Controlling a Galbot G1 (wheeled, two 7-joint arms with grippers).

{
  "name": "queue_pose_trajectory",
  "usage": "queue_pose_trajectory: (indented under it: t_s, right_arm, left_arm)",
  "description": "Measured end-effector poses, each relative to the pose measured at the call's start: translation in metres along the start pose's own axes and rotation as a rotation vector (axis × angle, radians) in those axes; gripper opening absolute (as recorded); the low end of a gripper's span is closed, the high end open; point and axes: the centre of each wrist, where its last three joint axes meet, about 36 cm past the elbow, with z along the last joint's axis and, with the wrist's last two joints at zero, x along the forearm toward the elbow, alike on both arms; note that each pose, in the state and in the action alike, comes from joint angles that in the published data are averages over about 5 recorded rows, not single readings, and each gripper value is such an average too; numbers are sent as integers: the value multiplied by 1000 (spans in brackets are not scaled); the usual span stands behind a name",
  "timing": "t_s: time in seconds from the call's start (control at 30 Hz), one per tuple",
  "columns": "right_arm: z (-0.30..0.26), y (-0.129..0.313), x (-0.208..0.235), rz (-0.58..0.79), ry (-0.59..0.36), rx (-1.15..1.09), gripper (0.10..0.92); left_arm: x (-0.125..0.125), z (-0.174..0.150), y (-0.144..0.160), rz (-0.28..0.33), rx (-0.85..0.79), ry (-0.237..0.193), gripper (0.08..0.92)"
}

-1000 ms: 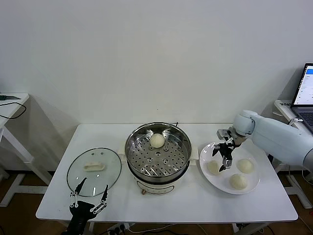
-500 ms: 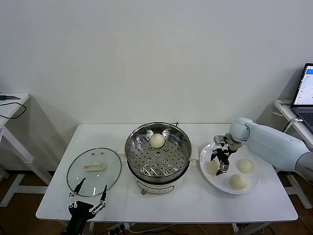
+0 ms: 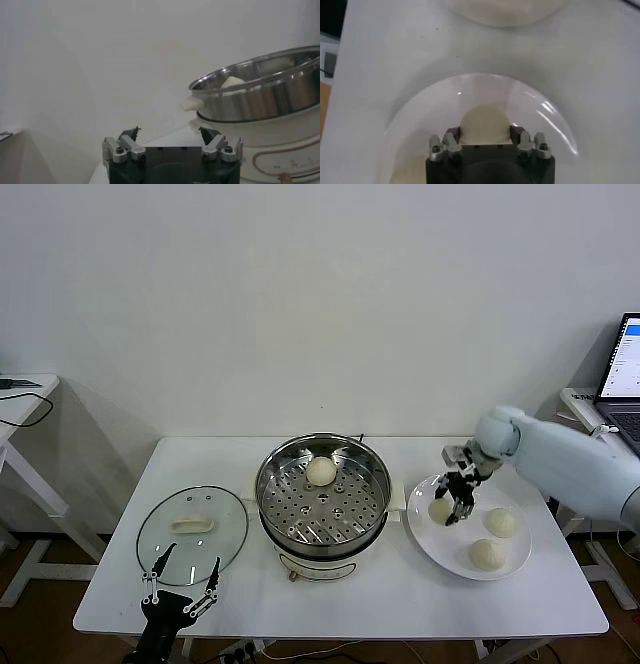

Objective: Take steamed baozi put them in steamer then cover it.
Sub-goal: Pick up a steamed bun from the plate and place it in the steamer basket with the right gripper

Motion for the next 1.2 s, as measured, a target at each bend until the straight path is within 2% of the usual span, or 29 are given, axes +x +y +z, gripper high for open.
queue_pose_trajectory:
  t_s: [0.27, 0.47, 0.83, 1.2]
  right_arm:
    - [-83, -31, 90, 33, -15, 133, 655]
    - [-155, -42, 112, 13, -44, 206, 651]
    - [-262, -51, 83, -27, -35, 284, 642]
    - [-322, -52, 29, -46, -12, 308, 628]
  left_arm:
    - [0, -2, 0, 4, 0, -7, 823]
    - [-1, -3, -1, 3, 1, -13, 823]
    - [-3, -1, 0, -9, 4, -16, 823]
    - [-3, 1, 2, -21, 2, -16, 823]
